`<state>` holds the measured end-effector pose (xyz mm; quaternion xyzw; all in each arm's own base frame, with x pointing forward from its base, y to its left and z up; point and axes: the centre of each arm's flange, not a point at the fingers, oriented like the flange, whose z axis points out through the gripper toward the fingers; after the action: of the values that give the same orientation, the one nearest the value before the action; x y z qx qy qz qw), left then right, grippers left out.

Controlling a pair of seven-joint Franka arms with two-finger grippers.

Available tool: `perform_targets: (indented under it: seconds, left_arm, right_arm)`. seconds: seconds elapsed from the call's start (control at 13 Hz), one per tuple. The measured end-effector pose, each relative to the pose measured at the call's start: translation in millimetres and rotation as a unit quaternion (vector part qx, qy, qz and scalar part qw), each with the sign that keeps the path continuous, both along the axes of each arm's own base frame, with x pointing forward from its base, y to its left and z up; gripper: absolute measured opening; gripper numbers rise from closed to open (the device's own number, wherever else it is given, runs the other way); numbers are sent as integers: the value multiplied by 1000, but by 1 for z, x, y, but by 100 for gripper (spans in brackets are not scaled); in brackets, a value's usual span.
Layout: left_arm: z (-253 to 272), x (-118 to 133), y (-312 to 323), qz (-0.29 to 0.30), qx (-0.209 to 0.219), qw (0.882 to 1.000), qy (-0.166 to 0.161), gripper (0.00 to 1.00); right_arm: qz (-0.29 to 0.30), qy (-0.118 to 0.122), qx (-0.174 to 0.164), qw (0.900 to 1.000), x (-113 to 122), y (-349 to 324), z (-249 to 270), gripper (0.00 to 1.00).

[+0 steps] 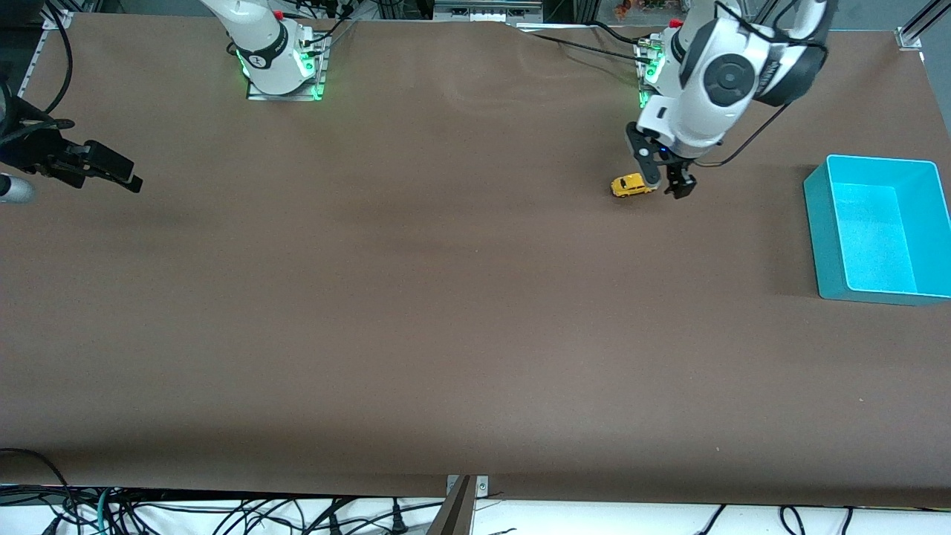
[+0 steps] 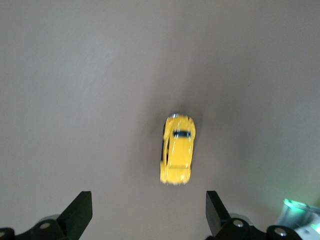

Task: Wind and store yellow beetle car
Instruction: 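Lower the left gripper and close it on the yellow car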

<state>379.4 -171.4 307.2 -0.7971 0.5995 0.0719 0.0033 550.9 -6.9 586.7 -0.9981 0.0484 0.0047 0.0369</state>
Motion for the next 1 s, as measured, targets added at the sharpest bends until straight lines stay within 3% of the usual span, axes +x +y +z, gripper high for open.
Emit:
perform_targets:
  seconds: [0.15, 0.39, 1.0]
  left_arm:
    - [-20, -12, -6, -15, -3, 1000, -8, 100]
    - [-42, -11, 4, -14, -10, 1000, -11, 100]
    - [-115, -20, 16, -9, -37, 999, 22, 98]
  right_arm:
    - [-3, -19, -1, 1000, 4, -3, 3, 100]
    - [-7, -39, -2, 999, 8, -6, 7, 100]
    - [3, -15, -13, 1000, 16, -1, -8, 100]
